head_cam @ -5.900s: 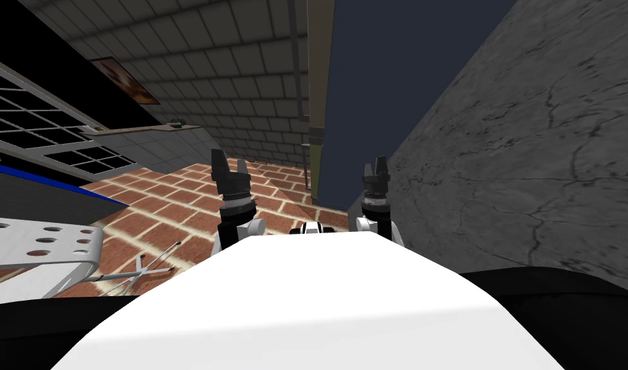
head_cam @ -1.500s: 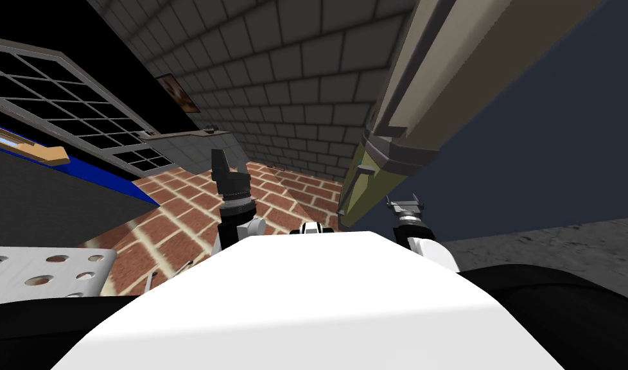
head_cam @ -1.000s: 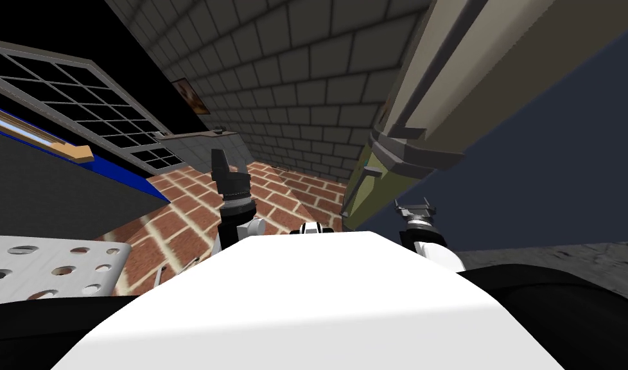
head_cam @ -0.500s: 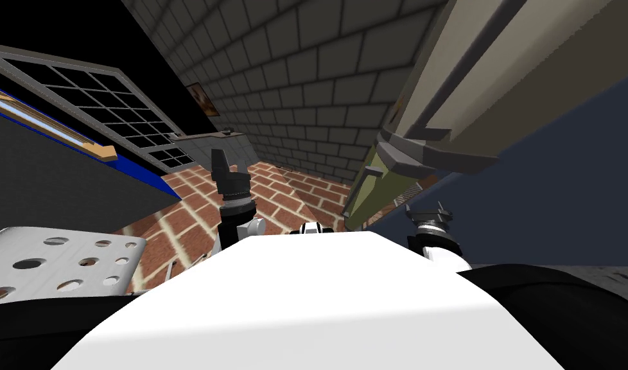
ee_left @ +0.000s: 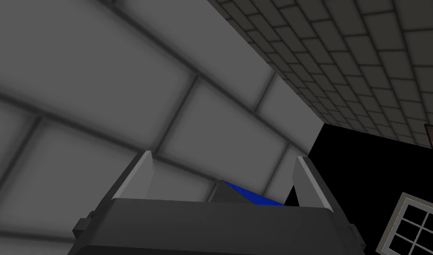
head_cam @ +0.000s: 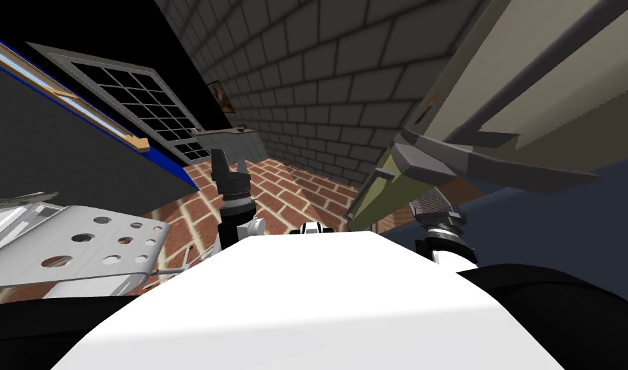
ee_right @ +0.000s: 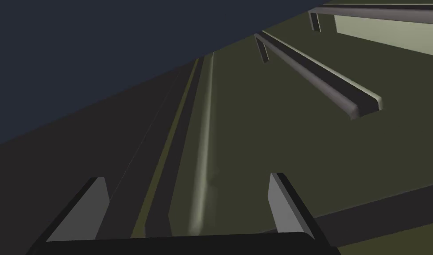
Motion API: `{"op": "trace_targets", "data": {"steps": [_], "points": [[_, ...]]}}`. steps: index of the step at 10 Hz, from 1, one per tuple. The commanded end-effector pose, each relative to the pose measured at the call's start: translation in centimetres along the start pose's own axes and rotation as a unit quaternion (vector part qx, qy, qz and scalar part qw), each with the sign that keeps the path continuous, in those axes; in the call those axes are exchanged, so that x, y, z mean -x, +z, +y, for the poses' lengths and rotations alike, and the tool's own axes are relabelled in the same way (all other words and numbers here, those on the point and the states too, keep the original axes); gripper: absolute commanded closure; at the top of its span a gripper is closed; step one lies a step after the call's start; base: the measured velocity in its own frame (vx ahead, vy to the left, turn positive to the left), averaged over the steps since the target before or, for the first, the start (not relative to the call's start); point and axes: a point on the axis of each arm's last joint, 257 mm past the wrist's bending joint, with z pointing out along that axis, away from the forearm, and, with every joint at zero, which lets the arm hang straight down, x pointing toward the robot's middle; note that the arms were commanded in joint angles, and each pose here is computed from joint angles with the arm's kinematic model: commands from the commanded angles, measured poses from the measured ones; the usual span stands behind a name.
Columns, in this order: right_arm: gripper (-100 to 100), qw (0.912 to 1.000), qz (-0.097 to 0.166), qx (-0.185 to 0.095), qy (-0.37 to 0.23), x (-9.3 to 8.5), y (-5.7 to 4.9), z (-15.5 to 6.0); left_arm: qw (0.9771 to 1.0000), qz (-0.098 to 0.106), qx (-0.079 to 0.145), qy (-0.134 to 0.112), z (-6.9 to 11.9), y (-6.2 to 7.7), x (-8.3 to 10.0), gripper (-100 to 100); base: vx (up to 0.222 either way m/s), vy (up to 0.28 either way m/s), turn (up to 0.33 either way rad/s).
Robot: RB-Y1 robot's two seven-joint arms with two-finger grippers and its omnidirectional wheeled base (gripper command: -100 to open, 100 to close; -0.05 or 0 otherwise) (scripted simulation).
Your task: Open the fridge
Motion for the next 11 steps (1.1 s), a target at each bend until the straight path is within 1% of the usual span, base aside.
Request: {"op": "trace_targets", "data": {"steps": [1, 2, 3, 7, 8, 9, 10, 11], "points": [[-100, 0.9991, 0.005, -0.008, -0.042, -0.5, 0.0, -1.2, 1.0, 0.0, 0.0, 0.0, 0.0, 0.0, 0.0, 0, 0.07, 0.057, 0.051], [-100, 0.9978, 0.011, -0.013, -0.064, -1.1, -0.1, -1.9, 1.0, 0.0, 0.0, 0.0, 0.0, 0.0, 0.0, 0, 0.05, 0.066, 0.126], [-100, 0.9978, 0.011, -0.013, -0.064, -1.1, -0.1, -1.9, 1.0, 0.0, 0.0, 0.0, 0.0, 0.0, 0.0, 0, 0.027, 0.043, 0.041], [-100, 0.9898, 0.025, -0.029, -0.137, -2.7, -0.1, -4.5, 1.0, 0.0, 0.0, 0.0, 0.0, 0.0, 0.0, 0, 0.026, 0.058, 0.077], [-100, 0.9916, 0.023, -0.025, -0.125, -2.4, -0.2, -3.9, 1.0, 0.0, 0.0, 0.0, 0.0, 0.0, 0.0, 0, 0.021, 0.037, 0.014], [-100, 0.9913, 0.021, -0.026, -0.128, -2.6, -0.3, -4.9, 1.0, 0.0, 0.0, 0.0, 0.0, 0.0, 0.0, 0, 0.107, -0.062, -0.045], [-100, 0.9912, 0.023, -0.027, -0.128, -2.5, -0.3, -4.5, 1.0, 0.0, 0.0, 0.0, 0.0, 0.0, 0.0, 0, 0.068, -0.042, -0.005], [100, 0.9912, 0.022, -0.026, -0.127, -2.5, -0.3, -4.5, 1.0, 0.0, 0.0, 0.0, 0.0, 0.0, 0.0, 0, 0.011, -0.007, 0.004]]}}
